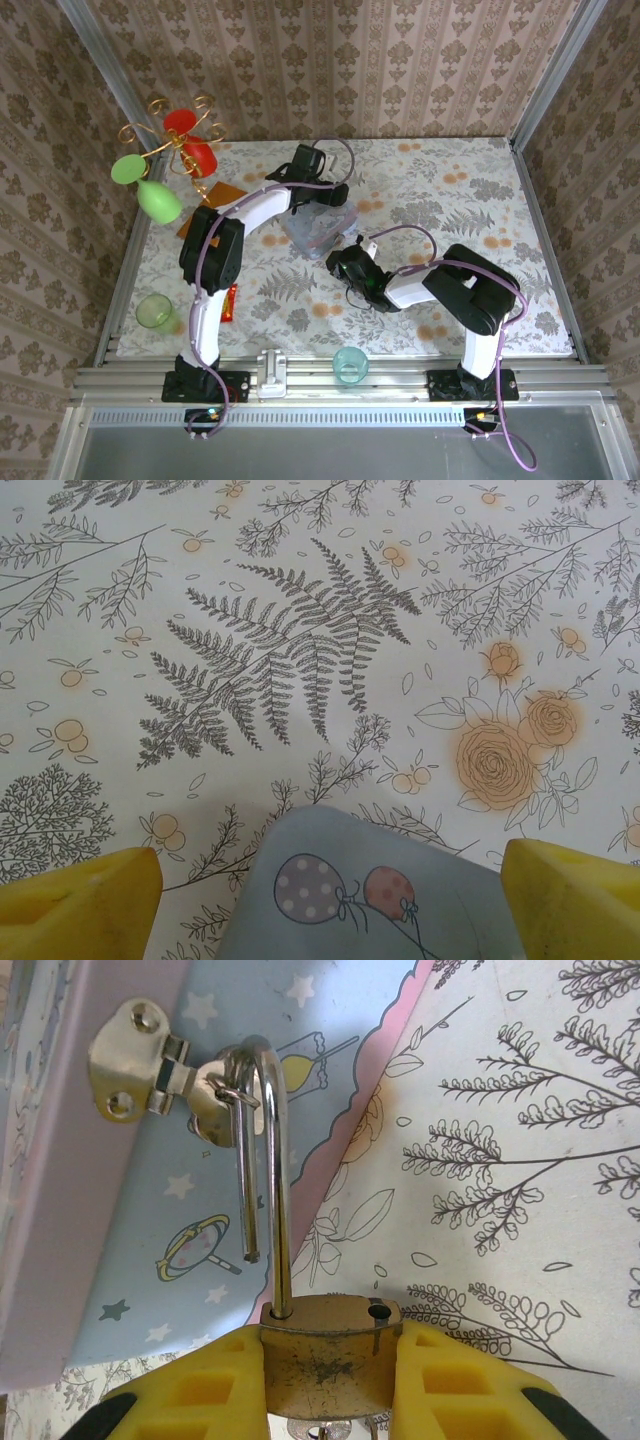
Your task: Unlock a padlock with a key
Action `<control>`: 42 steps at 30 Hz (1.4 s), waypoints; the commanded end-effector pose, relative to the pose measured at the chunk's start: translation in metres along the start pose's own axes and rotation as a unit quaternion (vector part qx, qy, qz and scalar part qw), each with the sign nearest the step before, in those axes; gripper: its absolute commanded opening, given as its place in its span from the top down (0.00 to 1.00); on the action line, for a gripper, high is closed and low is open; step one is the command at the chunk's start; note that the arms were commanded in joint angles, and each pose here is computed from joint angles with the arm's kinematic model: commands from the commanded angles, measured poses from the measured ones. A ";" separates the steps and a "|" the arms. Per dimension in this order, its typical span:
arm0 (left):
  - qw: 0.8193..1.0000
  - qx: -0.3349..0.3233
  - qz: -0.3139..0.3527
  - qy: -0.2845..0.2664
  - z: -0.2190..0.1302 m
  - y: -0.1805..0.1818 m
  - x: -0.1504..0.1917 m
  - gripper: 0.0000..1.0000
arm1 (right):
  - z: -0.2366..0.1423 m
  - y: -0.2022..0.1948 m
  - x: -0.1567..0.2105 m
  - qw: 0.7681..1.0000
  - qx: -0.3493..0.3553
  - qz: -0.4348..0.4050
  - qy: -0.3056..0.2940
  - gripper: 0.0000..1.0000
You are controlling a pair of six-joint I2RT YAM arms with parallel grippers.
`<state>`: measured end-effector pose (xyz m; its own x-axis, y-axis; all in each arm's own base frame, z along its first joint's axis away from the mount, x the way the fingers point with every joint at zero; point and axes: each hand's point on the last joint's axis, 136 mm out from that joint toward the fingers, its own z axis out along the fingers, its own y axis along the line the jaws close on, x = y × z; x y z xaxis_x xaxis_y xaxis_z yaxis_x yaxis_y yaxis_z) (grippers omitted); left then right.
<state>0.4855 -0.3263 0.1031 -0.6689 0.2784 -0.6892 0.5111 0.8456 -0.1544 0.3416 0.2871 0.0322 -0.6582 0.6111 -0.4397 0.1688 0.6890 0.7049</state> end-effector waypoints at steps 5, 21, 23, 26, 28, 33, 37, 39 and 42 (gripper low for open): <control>0.999 -0.001 0.000 0.038 0.022 -0.014 0.022 0.12 | 0.000 -0.022 0.013 0.999 0.025 -0.014 0.020 0.77; 0.996 -0.020 0.055 0.071 0.044 -0.026 0.103 0.33 | 0.005 -0.023 -0.013 0.999 -0.002 0.030 -0.026 0.76; 0.995 -0.016 0.063 0.071 0.047 -0.029 0.112 0.34 | 0.000 -0.023 -0.021 0.999 0.003 0.024 -0.041 0.77; 0.995 -0.018 0.074 0.069 0.050 -0.030 0.124 0.37 | -0.006 -0.022 -0.033 0.998 0.011 0.015 -0.061 0.77; 0.995 -0.016 0.082 0.063 0.050 -0.033 0.134 0.38 | -0.007 -0.015 -0.037 0.998 0.006 0.013 -0.065 0.77; 0.994 -0.021 0.094 0.048 0.044 -0.030 0.138 0.37 | -0.010 -0.022 -0.049 0.997 0.023 0.011 -0.076 0.76; 0.993 -0.009 0.103 0.048 0.042 -0.034 0.137 0.39 | -0.013 -0.026 -0.056 0.997 0.029 0.005 -0.077 0.76; 0.993 -0.004 0.107 0.042 0.042 -0.036 0.137 0.40 | -0.015 -0.027 -0.061 0.996 0.028 0.009 -0.084 0.76; 0.993 0.003 0.115 0.038 0.042 -0.039 0.137 0.40 | -0.016 -0.022 -0.066 0.995 0.016 0.017 -0.092 0.76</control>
<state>0.4667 -0.3586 0.0965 -0.3751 0.2537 -0.8916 0.5614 0.8276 -0.0007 0.3548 0.2429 0.0338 -0.5953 0.6616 -0.4560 0.2199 0.6800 0.6994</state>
